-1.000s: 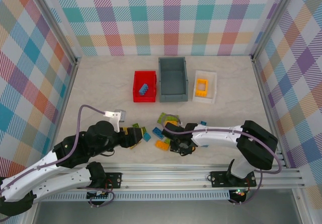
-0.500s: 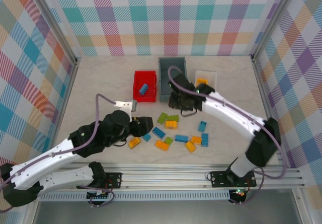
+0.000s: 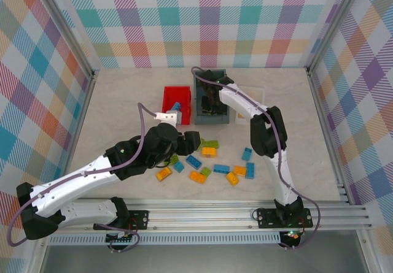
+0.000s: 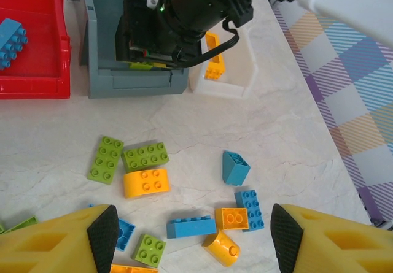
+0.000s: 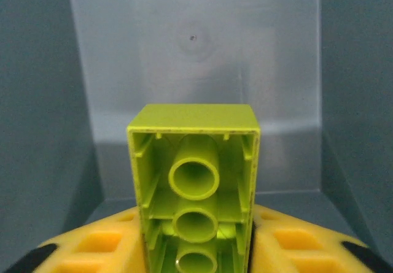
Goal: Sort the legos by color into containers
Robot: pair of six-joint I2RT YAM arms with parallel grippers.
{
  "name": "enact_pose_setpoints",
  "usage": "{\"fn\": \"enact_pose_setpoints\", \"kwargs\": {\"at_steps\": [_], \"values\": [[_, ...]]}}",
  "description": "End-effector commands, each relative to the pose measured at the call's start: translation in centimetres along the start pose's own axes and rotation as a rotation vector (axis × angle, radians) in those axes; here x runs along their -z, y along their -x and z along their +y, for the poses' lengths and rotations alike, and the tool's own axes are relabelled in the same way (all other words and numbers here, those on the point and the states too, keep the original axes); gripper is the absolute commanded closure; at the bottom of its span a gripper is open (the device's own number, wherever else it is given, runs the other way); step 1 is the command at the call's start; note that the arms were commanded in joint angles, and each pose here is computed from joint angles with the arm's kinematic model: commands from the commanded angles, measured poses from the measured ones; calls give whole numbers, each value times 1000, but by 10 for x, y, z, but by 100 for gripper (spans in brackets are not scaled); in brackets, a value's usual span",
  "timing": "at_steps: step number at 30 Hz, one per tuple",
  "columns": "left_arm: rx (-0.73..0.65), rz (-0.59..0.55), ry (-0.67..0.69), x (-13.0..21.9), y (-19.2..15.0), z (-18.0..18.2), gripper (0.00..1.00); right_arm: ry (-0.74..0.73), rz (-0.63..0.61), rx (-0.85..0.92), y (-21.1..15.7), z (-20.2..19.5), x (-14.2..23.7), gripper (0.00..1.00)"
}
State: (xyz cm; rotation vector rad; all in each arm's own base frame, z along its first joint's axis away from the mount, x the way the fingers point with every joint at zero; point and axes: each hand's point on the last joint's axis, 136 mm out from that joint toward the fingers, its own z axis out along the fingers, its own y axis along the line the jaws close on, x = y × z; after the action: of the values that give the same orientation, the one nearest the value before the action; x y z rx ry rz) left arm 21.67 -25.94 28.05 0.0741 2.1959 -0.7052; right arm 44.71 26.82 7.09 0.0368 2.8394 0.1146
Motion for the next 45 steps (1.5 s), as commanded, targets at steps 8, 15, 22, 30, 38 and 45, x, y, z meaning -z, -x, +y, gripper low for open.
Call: {"fn": "enact_pose_setpoints", "kwargs": {"at_steps": [8, 15, 22, 30, 38, 45], "values": [[43, 5, 143, 8, -4, 32, 32, 65, -129, 55, 22, 10, 77, 42], [112, 70, 279, 16, -14, 71, 34, 162, -346, 112, 26, 21, 180, 47], [151, 158, 365, 31, -40, 106, 36, 375, -532, 255, -33, 30, 276, 45], [131, 275, 413, 39, -82, 136, 36, 547, -415, 428, -177, 28, 275, 43], [102, 395, 374, 29, -118, 141, 36, 608, -213, 449, -299, 20, 209, 41], [226, 436, 396, -12, -134, 130, 40, 530, -220, 429, -313, 23, 185, 41]]}}
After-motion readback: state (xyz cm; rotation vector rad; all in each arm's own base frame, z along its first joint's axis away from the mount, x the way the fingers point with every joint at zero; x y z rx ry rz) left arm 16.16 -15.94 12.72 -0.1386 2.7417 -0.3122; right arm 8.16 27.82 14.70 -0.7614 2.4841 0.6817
